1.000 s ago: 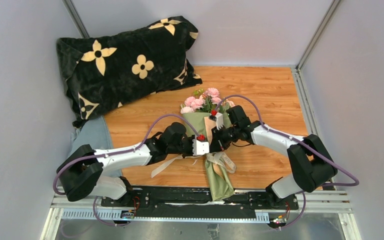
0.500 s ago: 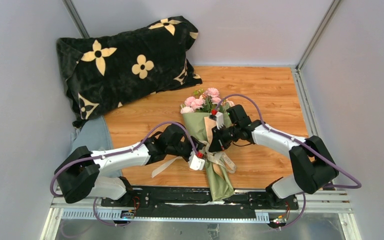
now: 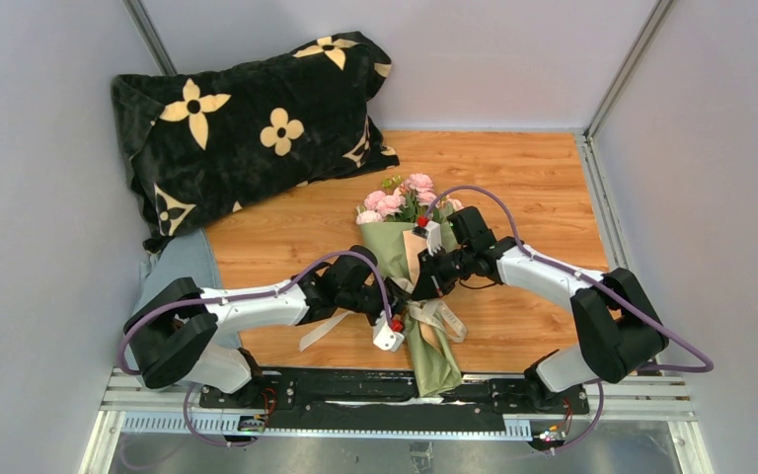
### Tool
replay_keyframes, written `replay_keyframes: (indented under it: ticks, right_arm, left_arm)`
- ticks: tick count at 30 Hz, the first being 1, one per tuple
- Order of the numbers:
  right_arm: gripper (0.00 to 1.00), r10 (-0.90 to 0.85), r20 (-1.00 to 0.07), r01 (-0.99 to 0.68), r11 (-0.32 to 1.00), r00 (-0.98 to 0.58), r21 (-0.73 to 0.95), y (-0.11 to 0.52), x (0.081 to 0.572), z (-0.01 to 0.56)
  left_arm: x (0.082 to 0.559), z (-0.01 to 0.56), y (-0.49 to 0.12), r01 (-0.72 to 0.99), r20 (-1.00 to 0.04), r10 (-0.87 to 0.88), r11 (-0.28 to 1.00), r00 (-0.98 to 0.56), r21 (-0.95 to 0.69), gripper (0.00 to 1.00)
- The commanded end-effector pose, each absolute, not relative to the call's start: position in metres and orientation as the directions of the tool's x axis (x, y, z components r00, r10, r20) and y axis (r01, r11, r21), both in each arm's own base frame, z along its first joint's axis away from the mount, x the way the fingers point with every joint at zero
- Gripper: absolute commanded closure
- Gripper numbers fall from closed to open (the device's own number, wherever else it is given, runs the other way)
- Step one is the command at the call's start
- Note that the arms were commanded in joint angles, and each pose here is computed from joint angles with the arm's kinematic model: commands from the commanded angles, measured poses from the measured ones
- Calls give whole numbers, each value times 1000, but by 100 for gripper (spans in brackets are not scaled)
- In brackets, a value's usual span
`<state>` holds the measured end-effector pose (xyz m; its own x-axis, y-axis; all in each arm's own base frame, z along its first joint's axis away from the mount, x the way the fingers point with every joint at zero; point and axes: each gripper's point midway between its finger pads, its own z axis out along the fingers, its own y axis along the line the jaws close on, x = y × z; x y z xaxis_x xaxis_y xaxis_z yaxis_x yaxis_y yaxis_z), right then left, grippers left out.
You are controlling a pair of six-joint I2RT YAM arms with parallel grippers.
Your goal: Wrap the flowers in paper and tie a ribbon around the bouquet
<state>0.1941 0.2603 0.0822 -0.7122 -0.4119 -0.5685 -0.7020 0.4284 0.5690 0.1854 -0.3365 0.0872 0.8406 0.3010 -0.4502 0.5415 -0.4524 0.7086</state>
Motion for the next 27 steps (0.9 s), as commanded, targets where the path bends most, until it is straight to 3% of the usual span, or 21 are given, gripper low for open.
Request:
replay_keyframes:
  ticks: [1, 7, 19, 27]
  right_arm:
    - [100, -420, -581, -717, 395, -697, 574, 266, 192, 91]
    - [100, -432, -576, -720, 395, -693, 570, 264, 191, 90]
    - [97, -439, -575, -723, 437, -691, 535, 258, 199, 88]
    - [97, -444, -561, -715, 458, -699, 528, 254, 198, 82]
  left_arm:
    - [192, 100, -346, 498, -412, 281, -431, 867, 753, 72]
    - [198, 101, -346, 511, -409, 314, -406, 857, 758, 100]
    - [180, 87, -323, 590, -465, 364, -452, 807, 669, 100]
    - [176, 59, -308, 568, -418, 385, -525, 823, 634, 100]
